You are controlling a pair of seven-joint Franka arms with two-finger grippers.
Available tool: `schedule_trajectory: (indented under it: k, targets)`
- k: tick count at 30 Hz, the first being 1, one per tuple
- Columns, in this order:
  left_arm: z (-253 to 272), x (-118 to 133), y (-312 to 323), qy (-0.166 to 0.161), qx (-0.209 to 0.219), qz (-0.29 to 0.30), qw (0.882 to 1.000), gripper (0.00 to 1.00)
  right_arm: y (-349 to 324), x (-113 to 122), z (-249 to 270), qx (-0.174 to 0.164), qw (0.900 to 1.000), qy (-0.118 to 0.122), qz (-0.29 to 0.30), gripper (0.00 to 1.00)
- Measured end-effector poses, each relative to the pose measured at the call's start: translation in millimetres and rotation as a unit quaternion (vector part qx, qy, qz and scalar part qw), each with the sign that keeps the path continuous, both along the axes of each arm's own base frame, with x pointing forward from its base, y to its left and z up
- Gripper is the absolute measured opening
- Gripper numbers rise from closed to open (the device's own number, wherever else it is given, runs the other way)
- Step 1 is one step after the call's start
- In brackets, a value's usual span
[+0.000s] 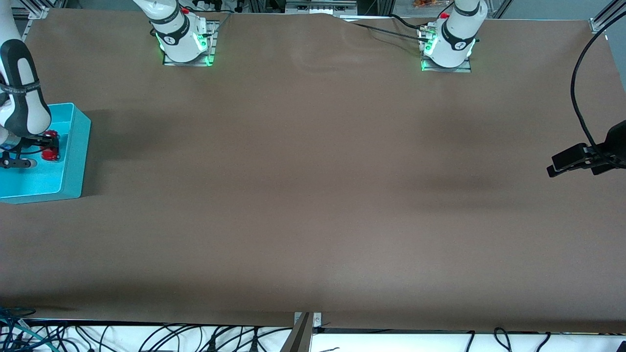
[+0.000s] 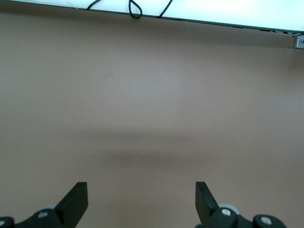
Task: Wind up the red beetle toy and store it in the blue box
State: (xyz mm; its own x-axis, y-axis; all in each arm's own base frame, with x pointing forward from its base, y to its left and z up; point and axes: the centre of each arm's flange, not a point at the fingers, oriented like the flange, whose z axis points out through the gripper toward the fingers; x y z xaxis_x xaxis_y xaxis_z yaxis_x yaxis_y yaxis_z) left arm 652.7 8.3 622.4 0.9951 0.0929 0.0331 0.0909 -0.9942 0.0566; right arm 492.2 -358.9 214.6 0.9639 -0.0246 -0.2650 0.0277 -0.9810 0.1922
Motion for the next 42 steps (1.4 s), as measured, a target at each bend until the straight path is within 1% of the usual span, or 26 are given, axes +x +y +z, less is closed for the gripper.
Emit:
schedule_trajectory:
  k: [1,2,7,11,22,30,42]
  targets:
    - [0.0,0.0,0.0,0.000,0.000,0.000,1.000,1.00,0.0,0.1,0.1,0.000,1.000,0.000,0.000,0.99]
    - [0.0,0.0,0.0,0.000,0.000,0.000,1.000,1.00,-0.1,0.4,0.5,0.000,1.000,0.000,0.000,1.00]
    - [0.0,0.0,-0.1,0.000,0.000,0.000,1.000,1.00,-0.1,3.2,6.4,-0.002,1.000,-0.005,0.001,1.00]
    - [0.0,0.0,-0.1,0.000,0.000,0.000,1.000,1.00,1.2,3.5,17.9,0.002,1.000,-0.003,-0.003,1.00]
    - [0.0,0.0,-0.1,0.000,0.000,0.000,1.000,1.00,19.7,7.6,68.2,0.023,1.000,0.001,-0.005,1.00]
    - [0.0,0.0,-0.1,0.000,0.000,0.000,1.000,1.00,26.4,4.5,98.4,0.031,0.999,0.001,-0.010,1.00]
    - [0.0,0.0,-0.2,0.000,0.000,0.000,1.000,1.00,55.3,-0.2,162.0,0.049,0.999,0.004,-0.004,1.00]
